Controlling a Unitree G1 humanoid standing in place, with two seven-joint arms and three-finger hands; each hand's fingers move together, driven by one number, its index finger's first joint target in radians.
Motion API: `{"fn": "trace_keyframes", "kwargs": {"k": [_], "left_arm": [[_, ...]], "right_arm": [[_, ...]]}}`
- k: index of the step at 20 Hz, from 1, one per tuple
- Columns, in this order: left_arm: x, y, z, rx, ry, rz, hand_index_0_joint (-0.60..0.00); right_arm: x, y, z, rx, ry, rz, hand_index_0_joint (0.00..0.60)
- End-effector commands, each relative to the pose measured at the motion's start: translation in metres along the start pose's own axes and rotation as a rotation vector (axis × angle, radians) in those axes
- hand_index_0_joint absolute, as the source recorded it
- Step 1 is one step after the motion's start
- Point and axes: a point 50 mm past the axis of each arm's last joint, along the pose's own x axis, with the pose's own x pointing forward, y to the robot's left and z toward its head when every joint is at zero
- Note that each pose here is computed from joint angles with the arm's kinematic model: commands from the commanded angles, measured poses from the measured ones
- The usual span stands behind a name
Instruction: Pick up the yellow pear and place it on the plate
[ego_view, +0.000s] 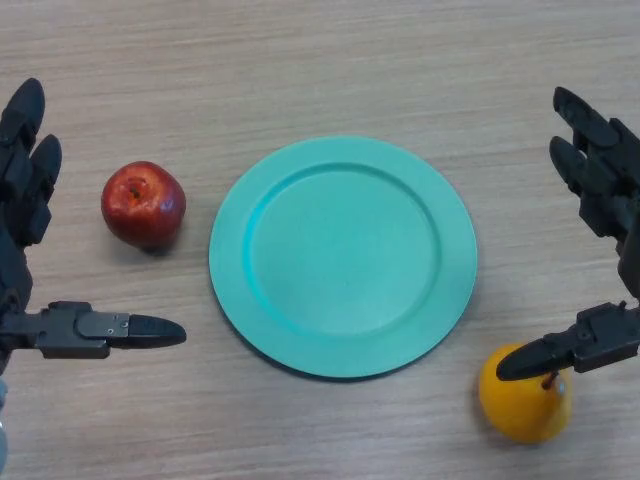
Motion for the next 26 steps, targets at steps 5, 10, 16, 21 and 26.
{"fn": "trace_keyframes", "kwargs": {"k": [5,10,16,21,26], "left_arm": [[-0.002,0.014,0.036,0.078,-0.228,0.055,0.0],[-0.001,0.012,0.034,0.044,-0.211,0.042,0.0],[0.004,0.01,0.033,0.052,-0.217,0.039,0.0],[0.006,0.004,0.03,0.042,-0.185,0.003,0.0],[0.006,0.002,0.027,0.035,-0.163,-0.012,0.0]], "right_arm": [[-0.004,-0.014,0.033,-0.126,-0.216,-0.078,0.0],[-0.013,-0.012,0.026,-0.129,-0.198,-0.059,0.0],[-0.034,-0.008,0.003,-0.094,-0.127,-0.02,0.0],[-0.04,-0.006,-0.027,-0.295,-0.181,-0.038,0.0],[-0.041,-0.004,-0.054,-0.297,-0.161,-0.079,0.0]]}}
